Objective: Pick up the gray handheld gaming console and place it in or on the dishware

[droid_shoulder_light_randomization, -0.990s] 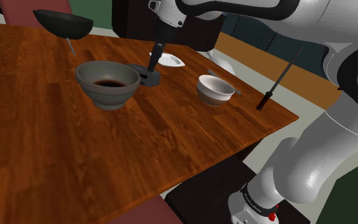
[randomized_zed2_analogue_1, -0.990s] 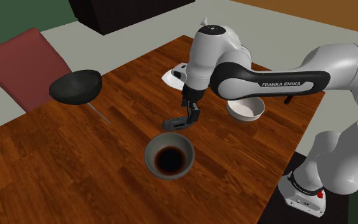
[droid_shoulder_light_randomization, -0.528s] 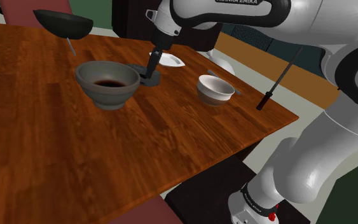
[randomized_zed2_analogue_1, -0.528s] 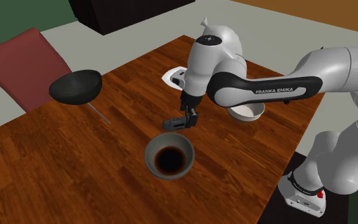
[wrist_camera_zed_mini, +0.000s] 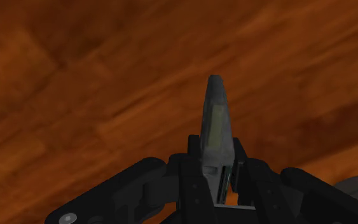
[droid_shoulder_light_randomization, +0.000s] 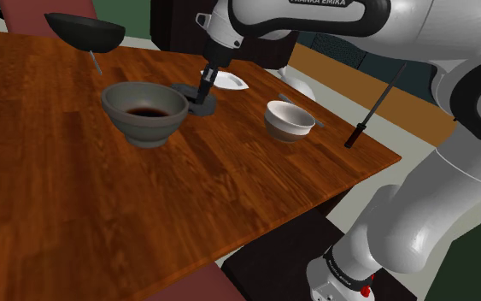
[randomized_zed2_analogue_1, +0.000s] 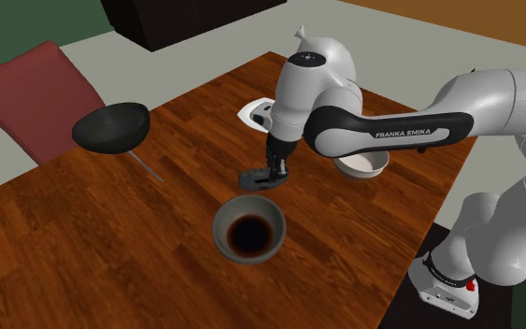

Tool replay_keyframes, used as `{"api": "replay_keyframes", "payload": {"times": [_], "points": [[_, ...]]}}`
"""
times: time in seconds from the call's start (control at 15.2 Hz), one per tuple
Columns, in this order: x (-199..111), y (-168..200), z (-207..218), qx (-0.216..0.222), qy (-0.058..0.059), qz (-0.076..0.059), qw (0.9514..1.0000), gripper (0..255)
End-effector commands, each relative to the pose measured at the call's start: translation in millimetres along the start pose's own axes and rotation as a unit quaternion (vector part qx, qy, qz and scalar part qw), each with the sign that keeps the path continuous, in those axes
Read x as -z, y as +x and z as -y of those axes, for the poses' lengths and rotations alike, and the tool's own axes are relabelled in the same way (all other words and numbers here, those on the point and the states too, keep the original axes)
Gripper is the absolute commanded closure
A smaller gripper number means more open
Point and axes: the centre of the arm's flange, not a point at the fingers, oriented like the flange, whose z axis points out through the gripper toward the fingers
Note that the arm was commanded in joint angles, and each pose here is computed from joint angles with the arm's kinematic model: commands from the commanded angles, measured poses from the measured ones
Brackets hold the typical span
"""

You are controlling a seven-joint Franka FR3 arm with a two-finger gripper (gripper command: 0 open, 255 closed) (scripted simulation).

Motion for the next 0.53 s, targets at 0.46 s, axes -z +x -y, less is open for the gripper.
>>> {"api": "replay_keyframes", "payload": {"times": [0.46], "points": [[4.5, 0.8, 0.0, 0.000, 0.000, 0.001, 1.0000, 255]]}}
